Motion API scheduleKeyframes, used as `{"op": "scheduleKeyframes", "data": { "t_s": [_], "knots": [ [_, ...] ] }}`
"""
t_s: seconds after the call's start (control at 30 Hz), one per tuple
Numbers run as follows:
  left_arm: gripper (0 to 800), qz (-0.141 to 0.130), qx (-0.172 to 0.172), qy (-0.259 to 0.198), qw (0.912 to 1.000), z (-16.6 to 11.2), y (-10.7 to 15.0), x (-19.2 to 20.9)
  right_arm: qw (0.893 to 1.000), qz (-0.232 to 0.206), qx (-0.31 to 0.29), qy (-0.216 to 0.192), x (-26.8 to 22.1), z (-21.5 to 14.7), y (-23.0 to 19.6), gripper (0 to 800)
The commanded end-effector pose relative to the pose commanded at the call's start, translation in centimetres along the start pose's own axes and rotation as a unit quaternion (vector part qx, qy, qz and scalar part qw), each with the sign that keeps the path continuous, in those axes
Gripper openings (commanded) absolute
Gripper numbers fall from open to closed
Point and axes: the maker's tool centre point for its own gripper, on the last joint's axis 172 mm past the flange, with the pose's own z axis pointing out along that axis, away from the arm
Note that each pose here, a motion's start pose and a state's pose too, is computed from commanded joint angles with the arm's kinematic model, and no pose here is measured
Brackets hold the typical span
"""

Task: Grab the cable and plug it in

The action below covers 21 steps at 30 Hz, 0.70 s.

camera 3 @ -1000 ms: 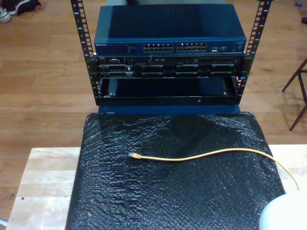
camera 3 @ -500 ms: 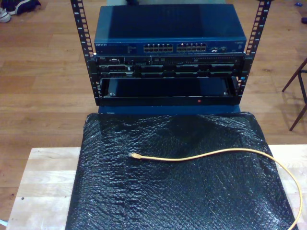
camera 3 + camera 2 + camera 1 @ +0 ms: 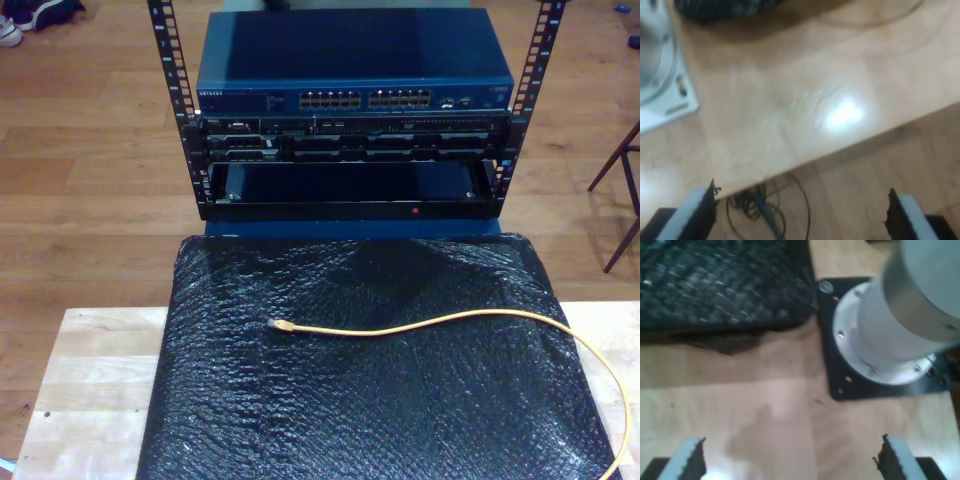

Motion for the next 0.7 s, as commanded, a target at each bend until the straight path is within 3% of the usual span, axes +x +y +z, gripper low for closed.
{"op": "scheduleKeyframes", "data": {
  "t_s": [0.23,0.47,0.7],
  "knots": [
    [800,-0.012,0.011,0.014,0.9998,0.3,-1.6,1.4,1.0,-0.001,0.004,0.012,3.7,0.2,2.3,794],
    [800,-0.022,0.012,0.028,0.9993,0.7,-2.6,2.8,0.998,-0.006,0.01,0.062,9.5,0.2,4.1,793],
    [800,-0.041,-0.001,0.03,0.9987,1.4,-3.9,4.5,0.998,-0.014,0.032,0.061,13.4,1.2,5.0,793]
  ]
}}
